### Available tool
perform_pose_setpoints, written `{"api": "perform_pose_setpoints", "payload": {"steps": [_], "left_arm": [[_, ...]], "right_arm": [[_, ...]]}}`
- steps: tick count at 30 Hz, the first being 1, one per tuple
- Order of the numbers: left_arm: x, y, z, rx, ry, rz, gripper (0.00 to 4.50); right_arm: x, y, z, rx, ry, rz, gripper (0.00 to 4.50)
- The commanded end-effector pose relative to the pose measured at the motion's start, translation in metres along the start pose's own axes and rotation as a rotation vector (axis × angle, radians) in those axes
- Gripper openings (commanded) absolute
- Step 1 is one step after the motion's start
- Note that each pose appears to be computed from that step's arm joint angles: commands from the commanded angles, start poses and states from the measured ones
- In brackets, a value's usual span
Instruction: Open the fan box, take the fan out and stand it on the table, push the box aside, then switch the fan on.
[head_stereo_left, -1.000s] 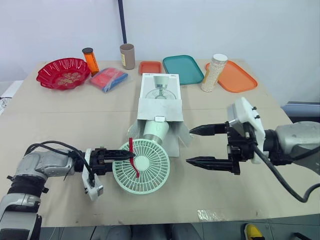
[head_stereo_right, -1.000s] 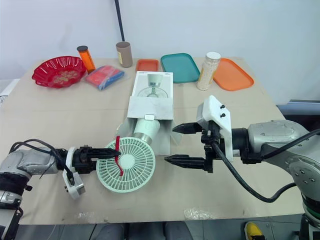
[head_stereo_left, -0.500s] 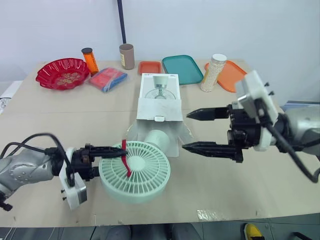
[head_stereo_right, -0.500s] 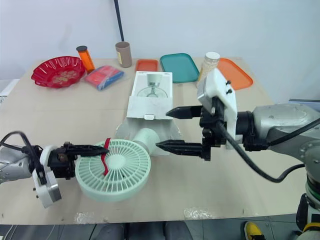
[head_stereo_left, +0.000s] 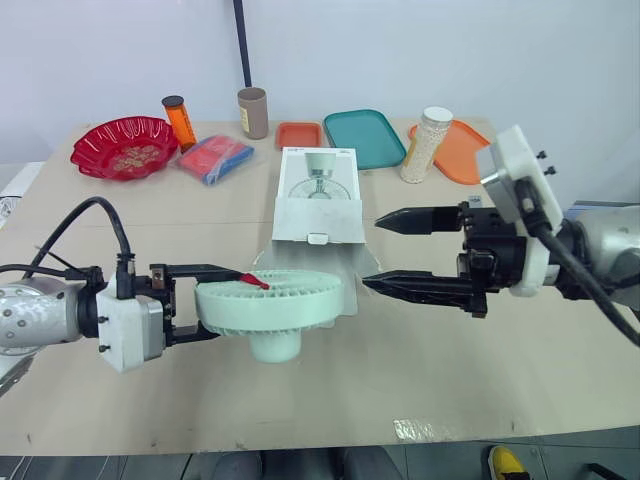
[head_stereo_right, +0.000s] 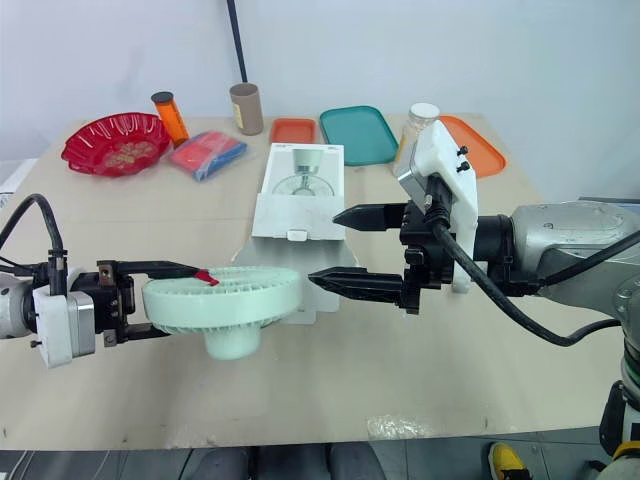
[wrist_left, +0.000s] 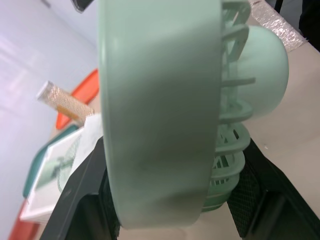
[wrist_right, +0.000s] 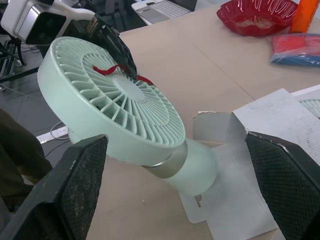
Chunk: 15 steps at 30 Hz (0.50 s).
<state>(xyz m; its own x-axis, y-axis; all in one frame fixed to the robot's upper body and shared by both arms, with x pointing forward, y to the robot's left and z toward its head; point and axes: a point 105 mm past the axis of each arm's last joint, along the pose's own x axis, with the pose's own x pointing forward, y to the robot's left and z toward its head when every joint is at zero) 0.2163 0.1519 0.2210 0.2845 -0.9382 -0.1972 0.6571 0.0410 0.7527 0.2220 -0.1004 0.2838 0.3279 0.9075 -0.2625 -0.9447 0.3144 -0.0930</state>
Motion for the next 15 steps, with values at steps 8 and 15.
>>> {"api": "perform_pose_setpoints", "payload": {"steps": [8,15], "left_arm": [[-0.023,0.011,0.012,-0.221,0.097,0.017,2.65],[-0.027,0.017,0.014,-0.344,0.145,0.084,2.65]], "right_arm": [[-0.014,0.002,0.005,-0.027,-0.005,-0.012,4.5],[-0.013,0.001,0.0,-0.027,0.007,0.012,4.5]]}}
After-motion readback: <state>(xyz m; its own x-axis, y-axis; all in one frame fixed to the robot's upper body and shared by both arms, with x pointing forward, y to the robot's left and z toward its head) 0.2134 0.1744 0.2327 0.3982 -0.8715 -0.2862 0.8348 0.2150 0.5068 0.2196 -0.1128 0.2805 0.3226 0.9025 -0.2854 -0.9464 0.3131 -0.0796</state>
